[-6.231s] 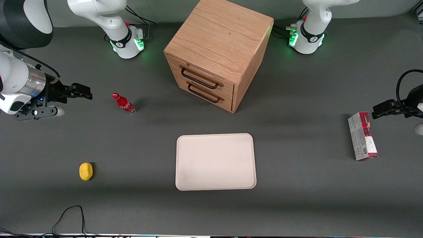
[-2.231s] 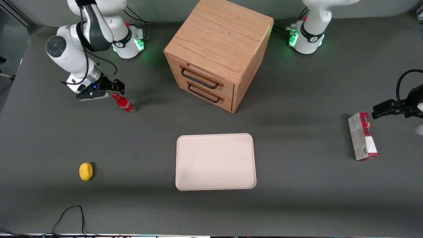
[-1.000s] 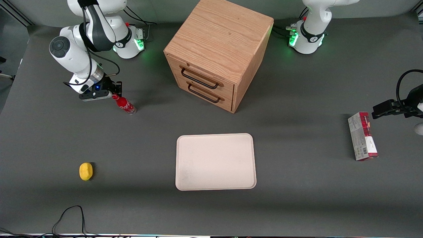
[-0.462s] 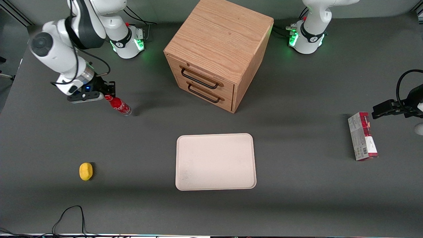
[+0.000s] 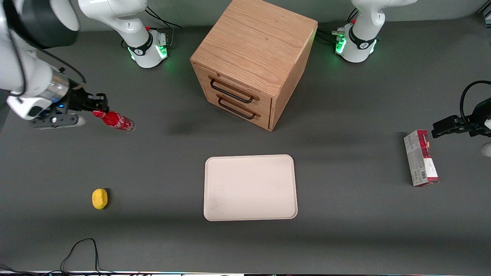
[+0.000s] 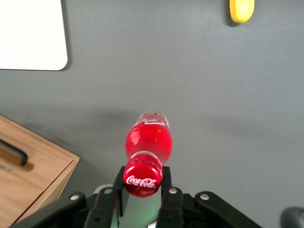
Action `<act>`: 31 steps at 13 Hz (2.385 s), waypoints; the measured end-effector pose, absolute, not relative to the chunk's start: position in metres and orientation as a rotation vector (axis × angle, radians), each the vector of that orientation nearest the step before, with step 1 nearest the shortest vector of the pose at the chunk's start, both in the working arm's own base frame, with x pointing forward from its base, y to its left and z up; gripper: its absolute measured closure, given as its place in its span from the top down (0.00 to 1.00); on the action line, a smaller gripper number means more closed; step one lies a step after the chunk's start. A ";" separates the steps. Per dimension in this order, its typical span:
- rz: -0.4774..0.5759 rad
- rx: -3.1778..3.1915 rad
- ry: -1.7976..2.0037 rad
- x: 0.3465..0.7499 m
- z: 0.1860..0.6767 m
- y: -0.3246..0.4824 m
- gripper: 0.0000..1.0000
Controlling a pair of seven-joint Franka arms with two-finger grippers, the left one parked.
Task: Place coke bottle on tray
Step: 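Carry the held bottle with the right gripper onto the cream tray's corner, then lower the bottle upright onto the tray and open the right gripper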
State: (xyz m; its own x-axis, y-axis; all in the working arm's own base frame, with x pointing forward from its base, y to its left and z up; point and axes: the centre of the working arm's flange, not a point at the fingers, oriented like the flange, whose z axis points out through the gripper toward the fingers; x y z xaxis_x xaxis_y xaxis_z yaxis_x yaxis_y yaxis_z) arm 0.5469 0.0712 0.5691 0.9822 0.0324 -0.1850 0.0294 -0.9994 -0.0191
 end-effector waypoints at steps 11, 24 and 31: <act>0.263 -3.118 0.360 0.672 0.493 0.212 0.30; -0.028 -2.987 0.534 0.716 0.355 0.327 0.30; -0.074 -3.001 0.501 0.716 0.341 0.339 0.30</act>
